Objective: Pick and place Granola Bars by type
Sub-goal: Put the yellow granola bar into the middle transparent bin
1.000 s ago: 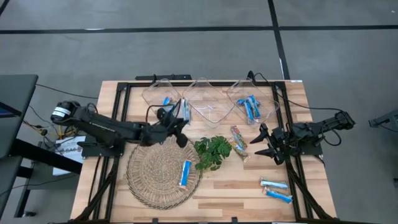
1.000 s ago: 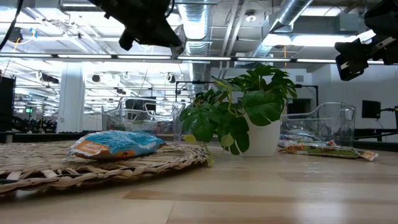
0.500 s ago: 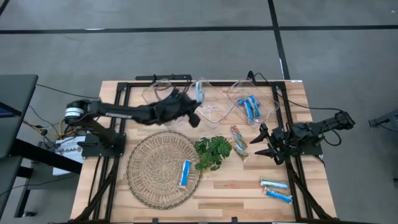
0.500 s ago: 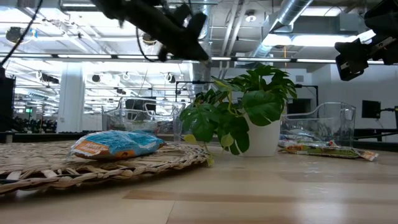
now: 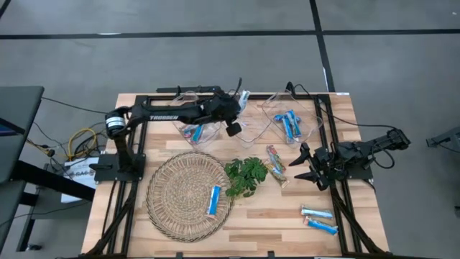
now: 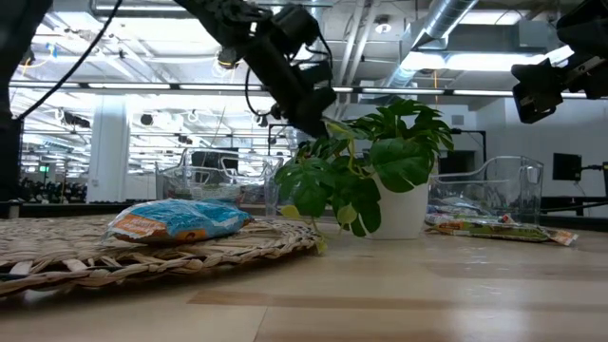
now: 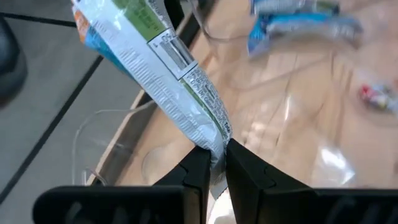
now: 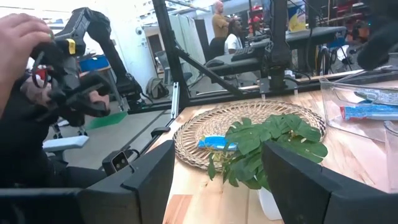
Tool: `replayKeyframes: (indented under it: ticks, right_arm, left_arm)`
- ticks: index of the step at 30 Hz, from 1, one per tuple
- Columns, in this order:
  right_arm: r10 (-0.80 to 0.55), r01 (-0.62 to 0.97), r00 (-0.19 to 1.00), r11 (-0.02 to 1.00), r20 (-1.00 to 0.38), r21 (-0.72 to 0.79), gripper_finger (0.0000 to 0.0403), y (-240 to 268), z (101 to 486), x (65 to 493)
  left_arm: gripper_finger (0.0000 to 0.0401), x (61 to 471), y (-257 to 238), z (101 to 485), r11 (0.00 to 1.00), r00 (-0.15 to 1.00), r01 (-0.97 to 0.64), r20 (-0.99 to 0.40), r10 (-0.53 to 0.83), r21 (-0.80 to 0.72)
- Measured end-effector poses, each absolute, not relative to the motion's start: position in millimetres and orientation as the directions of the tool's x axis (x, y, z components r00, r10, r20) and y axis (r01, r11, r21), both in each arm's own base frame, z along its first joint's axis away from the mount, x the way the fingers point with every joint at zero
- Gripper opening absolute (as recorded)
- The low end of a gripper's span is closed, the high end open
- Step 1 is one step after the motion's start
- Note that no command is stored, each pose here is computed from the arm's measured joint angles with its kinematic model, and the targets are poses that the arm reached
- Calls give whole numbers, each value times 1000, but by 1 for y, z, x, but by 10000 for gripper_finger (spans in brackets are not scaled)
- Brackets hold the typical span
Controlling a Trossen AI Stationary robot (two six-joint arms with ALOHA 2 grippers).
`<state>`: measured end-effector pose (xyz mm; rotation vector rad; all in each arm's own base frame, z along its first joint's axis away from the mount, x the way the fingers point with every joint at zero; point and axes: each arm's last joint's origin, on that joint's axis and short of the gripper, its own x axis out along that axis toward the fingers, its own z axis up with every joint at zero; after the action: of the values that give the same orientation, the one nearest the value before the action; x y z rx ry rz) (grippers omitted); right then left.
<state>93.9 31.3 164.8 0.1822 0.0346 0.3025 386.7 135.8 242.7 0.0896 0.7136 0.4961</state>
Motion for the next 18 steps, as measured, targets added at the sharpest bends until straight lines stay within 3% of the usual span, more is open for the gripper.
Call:
replayKeyframes:
  ticks: [6, 13, 18]
  right_arm:
    - [299, -293, 954, 938, -6, 184, 232, 31, 165, 94]
    - [299, -293, 954, 938, -6, 184, 232, 31, 165, 94]
    - [299, -293, 954, 938, -6, 184, 232, 31, 165, 94]
  left_arm:
    - [36, 390, 140, 228, 917, 640, -306, -657, 398, 258]
    - [38, 394, 143, 221, 920, 646, -300, -657, 389, 250]
    - [69, 393, 144, 218, 920, 635, -313, -668, 388, 236]
